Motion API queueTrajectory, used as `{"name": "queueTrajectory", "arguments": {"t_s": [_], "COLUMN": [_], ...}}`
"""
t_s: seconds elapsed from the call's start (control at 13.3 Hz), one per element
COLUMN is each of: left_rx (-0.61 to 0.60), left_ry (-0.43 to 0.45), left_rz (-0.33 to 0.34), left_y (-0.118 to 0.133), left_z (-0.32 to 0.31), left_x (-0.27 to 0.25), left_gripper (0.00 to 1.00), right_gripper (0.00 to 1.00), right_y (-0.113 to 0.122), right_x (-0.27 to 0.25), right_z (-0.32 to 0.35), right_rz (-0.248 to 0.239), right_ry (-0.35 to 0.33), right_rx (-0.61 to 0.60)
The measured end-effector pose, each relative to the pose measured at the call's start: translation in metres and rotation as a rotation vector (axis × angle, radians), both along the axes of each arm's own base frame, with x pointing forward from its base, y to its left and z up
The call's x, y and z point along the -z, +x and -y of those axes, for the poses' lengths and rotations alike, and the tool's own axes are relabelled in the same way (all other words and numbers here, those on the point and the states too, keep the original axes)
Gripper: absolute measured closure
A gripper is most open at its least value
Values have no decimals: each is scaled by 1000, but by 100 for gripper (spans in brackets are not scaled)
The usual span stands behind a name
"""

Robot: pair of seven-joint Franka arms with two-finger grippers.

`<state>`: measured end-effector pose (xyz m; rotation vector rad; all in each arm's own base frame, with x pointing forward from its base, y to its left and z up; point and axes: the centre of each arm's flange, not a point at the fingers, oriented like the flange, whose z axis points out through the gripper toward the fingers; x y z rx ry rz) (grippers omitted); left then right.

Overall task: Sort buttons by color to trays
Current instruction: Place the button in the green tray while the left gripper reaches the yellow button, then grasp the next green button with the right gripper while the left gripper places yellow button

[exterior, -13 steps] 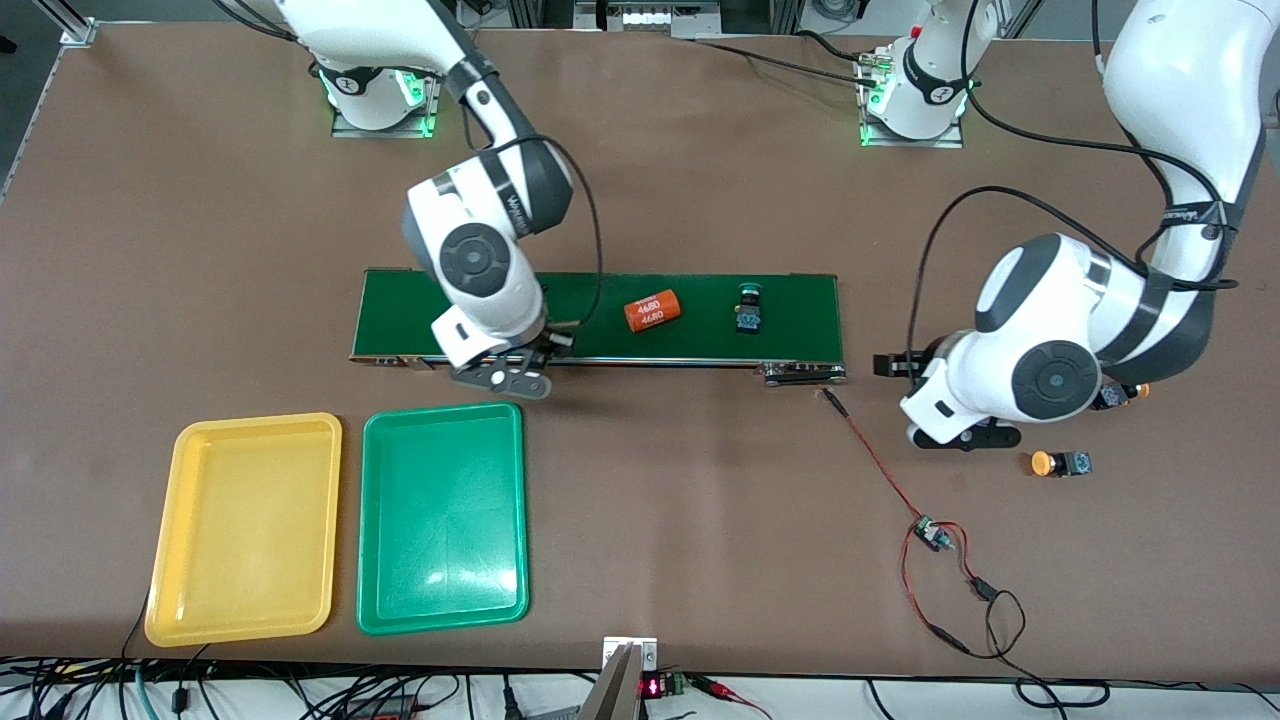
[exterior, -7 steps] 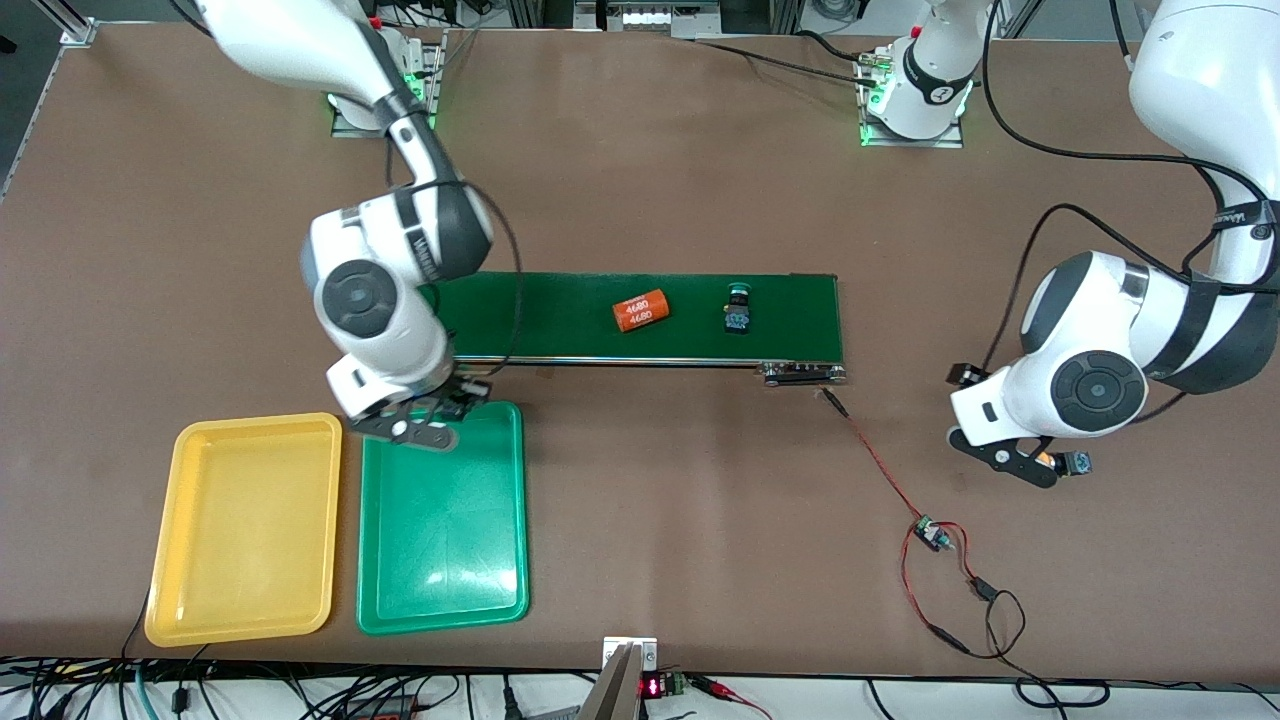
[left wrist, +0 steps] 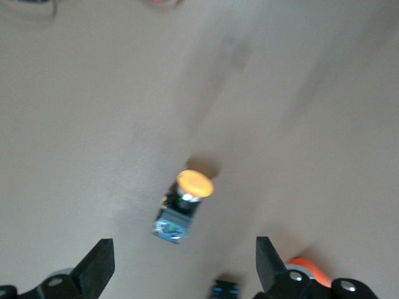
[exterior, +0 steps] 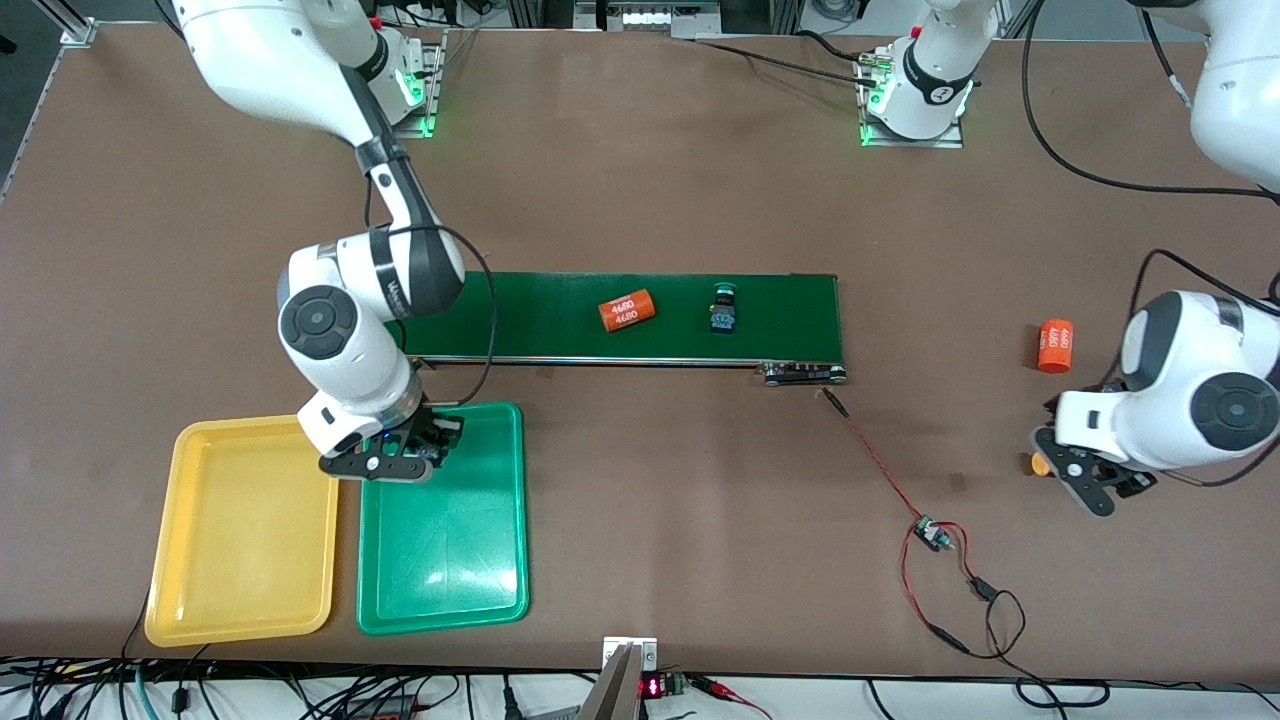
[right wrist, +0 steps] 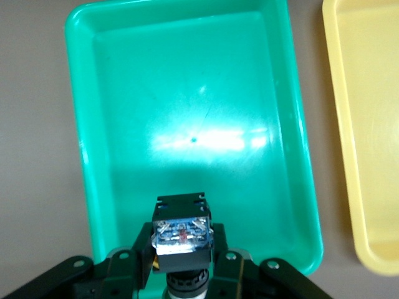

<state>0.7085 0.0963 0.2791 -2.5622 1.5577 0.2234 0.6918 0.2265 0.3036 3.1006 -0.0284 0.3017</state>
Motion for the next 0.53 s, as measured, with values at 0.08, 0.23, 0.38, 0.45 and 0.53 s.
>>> {"name": "queueTrajectory", "arguments": {"t_s": [0.08,0.23,0.38,0.45,0.53], "left_rx": [82,258,351,367,373], "left_ry": [-8,-29,-50,-57,-62], "left_rz": [-1,-25,-29,-28,-25], "left_y": [1,1,1,0,-2], "left_z": [-14,-27,-32,-34,-38], "left_x": [13,35,54,64,74], "left_gripper": [0,0,0,0,0], "right_gripper": [59,59,59,59,59], "right_y": [8,15,18,18,18], "right_x": [12,34,53,62,72], "right_z": [10,25,39,45,48], "right_rz": [33,51,28,15,2], "right_ry": [-4,-23,-47,-57,-66], "right_rx": [-33,-99,-147,-171,-193]}}
